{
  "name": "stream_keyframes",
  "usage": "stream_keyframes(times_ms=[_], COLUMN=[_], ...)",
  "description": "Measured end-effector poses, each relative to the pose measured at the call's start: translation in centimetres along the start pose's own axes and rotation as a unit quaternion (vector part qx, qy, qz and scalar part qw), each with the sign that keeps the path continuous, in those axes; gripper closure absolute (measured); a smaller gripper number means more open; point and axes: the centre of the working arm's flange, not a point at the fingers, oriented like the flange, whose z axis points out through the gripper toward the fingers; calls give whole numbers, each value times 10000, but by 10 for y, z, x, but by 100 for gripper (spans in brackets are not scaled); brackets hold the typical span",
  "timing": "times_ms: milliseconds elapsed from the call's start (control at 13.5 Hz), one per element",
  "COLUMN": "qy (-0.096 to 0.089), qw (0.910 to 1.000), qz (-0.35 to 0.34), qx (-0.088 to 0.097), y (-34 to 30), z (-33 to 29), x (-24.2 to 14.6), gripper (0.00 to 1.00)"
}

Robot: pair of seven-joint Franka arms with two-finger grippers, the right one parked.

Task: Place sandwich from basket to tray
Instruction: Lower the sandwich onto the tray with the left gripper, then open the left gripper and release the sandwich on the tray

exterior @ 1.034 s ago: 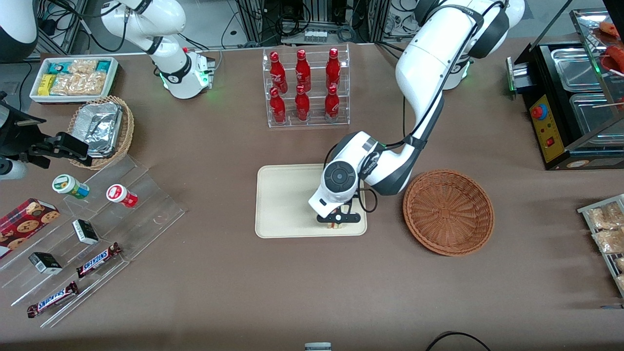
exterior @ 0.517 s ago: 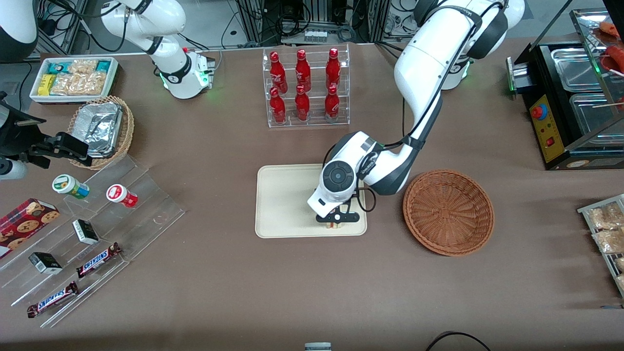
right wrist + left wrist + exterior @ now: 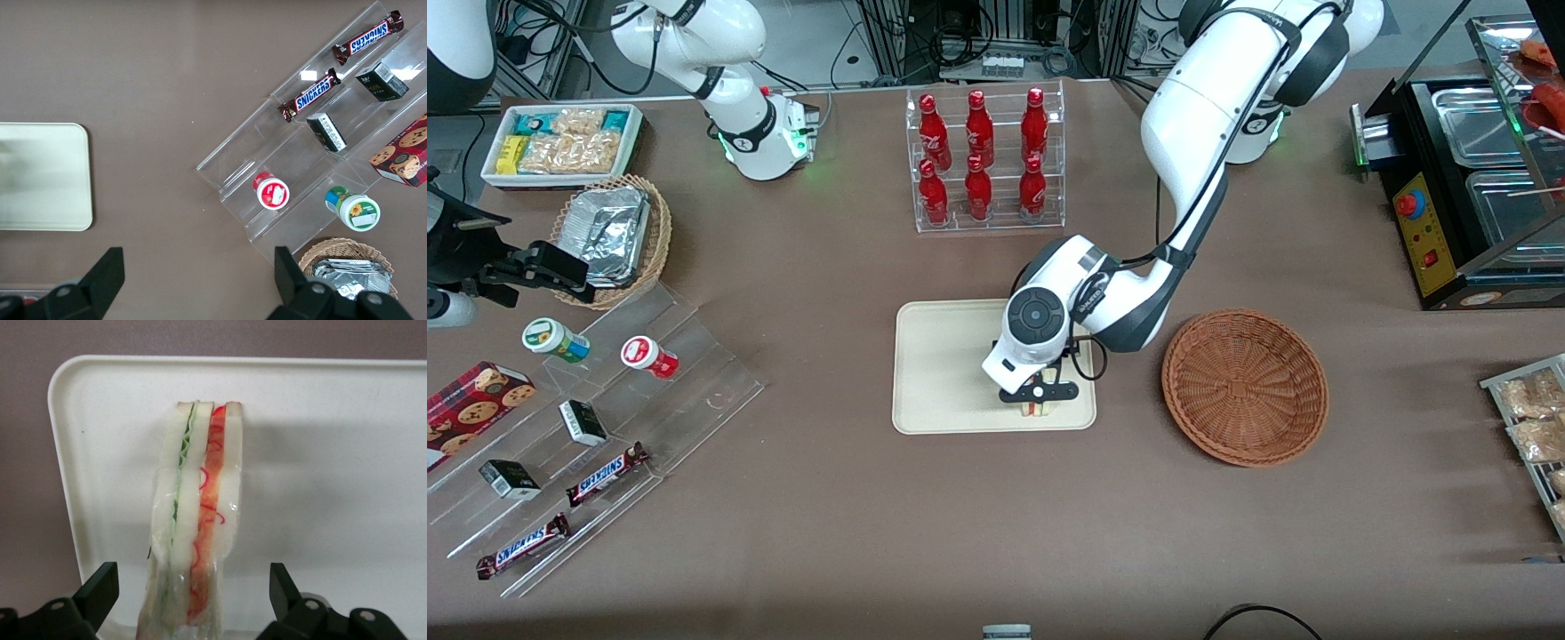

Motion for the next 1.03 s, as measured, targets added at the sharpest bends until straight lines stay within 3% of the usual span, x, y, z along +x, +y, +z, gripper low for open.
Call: stream_keyframes(times_ms=[222,1034], qy=[93,735], qw=[9999,9956], qz=[-72,-574], qx=[-22,-45], y=[-4,-58], z=[-9,-93], x=[7,42], gripper=[0,0])
